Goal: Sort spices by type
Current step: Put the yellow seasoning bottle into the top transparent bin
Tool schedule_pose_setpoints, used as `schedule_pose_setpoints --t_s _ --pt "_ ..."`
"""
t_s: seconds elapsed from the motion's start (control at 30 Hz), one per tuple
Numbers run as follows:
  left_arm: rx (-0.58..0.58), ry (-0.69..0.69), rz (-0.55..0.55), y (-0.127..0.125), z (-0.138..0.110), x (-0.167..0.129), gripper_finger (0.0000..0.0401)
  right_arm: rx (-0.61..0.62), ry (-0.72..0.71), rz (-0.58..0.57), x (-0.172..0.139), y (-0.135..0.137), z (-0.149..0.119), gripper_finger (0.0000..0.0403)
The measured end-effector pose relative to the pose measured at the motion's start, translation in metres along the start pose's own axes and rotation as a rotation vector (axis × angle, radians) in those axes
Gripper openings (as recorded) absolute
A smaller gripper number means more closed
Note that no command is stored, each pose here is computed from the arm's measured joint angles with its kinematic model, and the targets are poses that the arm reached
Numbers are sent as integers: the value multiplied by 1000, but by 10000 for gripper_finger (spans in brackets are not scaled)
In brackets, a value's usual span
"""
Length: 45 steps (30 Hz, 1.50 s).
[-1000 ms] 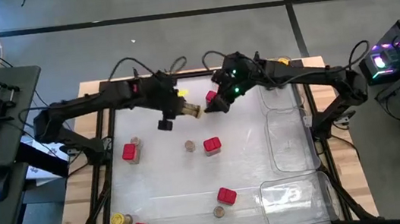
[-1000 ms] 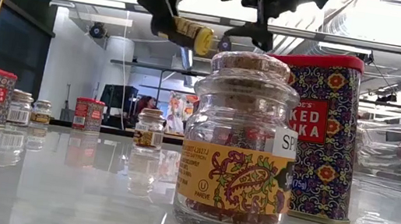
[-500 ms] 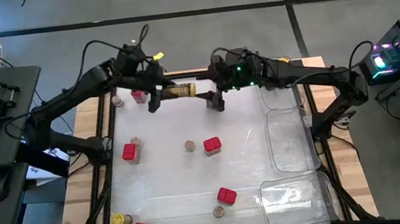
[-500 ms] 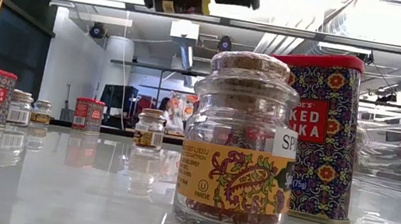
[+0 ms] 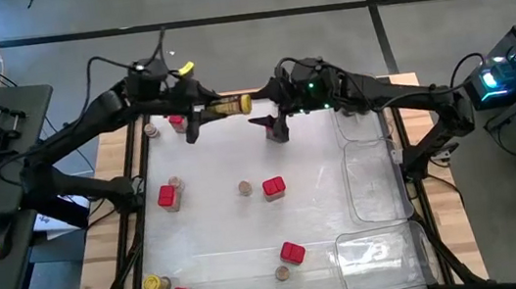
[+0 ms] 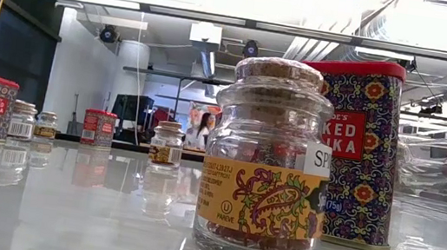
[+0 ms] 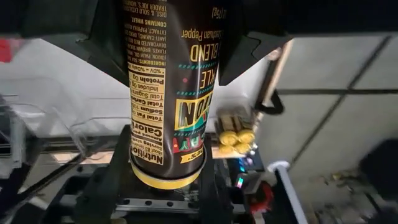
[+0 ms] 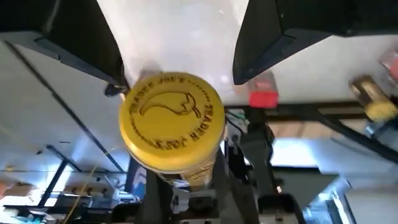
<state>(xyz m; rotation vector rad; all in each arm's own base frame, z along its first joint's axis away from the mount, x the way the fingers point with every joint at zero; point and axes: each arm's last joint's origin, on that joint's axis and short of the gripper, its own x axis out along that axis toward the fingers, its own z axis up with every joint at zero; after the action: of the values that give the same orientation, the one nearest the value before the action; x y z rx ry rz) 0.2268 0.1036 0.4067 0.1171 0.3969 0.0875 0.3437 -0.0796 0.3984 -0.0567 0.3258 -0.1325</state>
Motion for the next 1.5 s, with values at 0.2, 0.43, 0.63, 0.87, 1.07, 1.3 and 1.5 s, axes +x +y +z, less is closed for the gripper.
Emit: schedule_pose_setpoints --t_s 0.2,0.43,0.63,0.87,1.07,1.3,1.5 --pt "62 -25 23 -13 7 -3 166 -5 -98 -2 -1 0 10 296" --pt "103 -49 35 -23 12 3 166 -11 -111 39 2 8 11 296" --pt "121 -33 17 -28 12 15 166 -16 -113 50 3 12 11 291" --pt "131 -63 37 -29 15 19 166 -13 -86 55 4 12 8 229" --pt "137 -55 44 -29 15 18 166 -20 -100 49 4 12 9 208" --pt "104 -42 72 -28 14 18 174 -20 -97 46 4 11 9 210" --pt "101 137 176 -25 6 11 299 4 -36 -12 -2 -5 3 208"
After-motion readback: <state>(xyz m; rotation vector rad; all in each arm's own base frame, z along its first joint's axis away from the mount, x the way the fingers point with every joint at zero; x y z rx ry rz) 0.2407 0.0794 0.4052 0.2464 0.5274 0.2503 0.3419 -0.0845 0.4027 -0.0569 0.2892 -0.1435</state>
